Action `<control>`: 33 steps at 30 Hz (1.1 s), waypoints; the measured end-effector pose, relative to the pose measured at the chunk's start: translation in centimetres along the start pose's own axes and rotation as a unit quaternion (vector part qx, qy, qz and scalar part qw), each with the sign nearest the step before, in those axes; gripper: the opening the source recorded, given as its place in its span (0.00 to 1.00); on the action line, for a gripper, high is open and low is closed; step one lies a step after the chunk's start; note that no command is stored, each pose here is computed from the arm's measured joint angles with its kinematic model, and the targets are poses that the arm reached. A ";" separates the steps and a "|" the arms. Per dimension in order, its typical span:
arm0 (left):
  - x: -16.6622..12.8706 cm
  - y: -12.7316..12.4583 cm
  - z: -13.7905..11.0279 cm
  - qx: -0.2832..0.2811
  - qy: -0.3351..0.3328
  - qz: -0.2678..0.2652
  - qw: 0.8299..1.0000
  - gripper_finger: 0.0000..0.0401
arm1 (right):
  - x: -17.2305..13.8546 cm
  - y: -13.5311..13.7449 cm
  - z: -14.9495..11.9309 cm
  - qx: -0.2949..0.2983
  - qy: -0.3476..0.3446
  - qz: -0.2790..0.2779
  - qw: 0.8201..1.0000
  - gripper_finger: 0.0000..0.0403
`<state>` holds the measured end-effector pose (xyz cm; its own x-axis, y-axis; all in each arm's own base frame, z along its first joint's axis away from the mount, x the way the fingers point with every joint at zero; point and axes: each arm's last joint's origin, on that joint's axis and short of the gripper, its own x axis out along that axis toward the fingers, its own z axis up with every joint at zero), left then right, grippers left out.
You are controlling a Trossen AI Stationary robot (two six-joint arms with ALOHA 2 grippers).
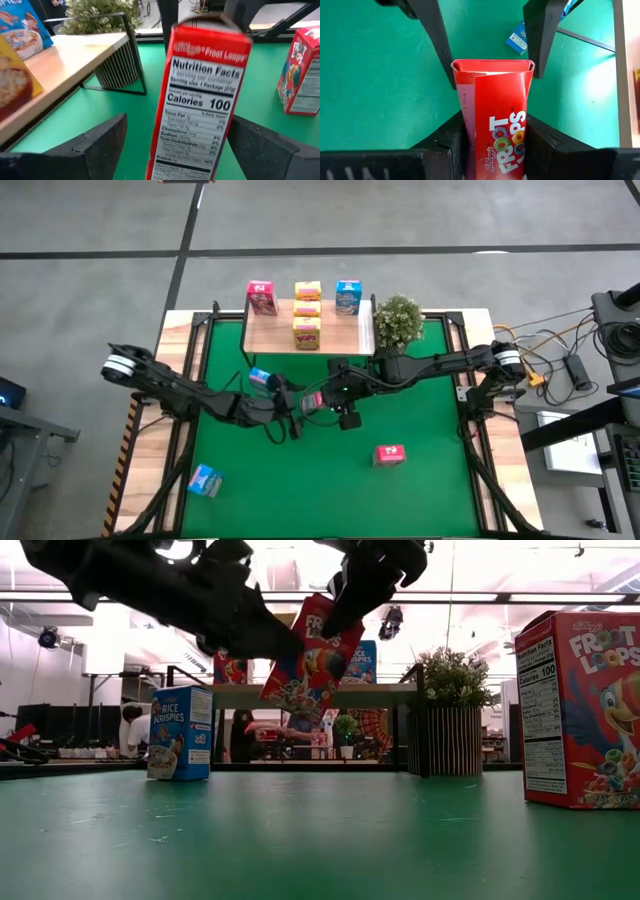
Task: Stack cereal on shelf
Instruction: Put the top red cereal box on the shelf aligned with the other red cereal box
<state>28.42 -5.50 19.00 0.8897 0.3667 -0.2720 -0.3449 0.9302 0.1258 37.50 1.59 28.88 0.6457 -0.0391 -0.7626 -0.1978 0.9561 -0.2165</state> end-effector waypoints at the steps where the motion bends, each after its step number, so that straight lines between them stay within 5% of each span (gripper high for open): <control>1: 0.1 -0.1 -0.1 0.000 0.000 0.000 1.000 0.78 | 0.0 0.0 0.0 0.000 0.000 0.000 1.000 0.33; 13: 0.2 -0.2 -0.2 -0.002 -0.001 -0.001 1.000 0.57 | 0.0 0.0 0.0 0.011 0.000 0.000 1.000 0.34; 20: 0.1 -0.1 0.0 0.000 -0.003 -0.002 1.000 0.45 | -0.2 -0.1 0.2 0.016 -0.004 -0.001 1.000 0.43; 33: -4.7 2.9 3.9 0.073 -0.023 -0.002 0.997 0.43 | -5.9 -1.3 3.4 0.030 -0.013 -0.004 0.999 0.63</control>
<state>24.40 -4.57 24.39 0.9053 0.3578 -0.2288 -0.2961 0.9179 0.2640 36.49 1.54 35.75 0.6659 -0.0403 -0.7449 -0.1484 0.9714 -0.1853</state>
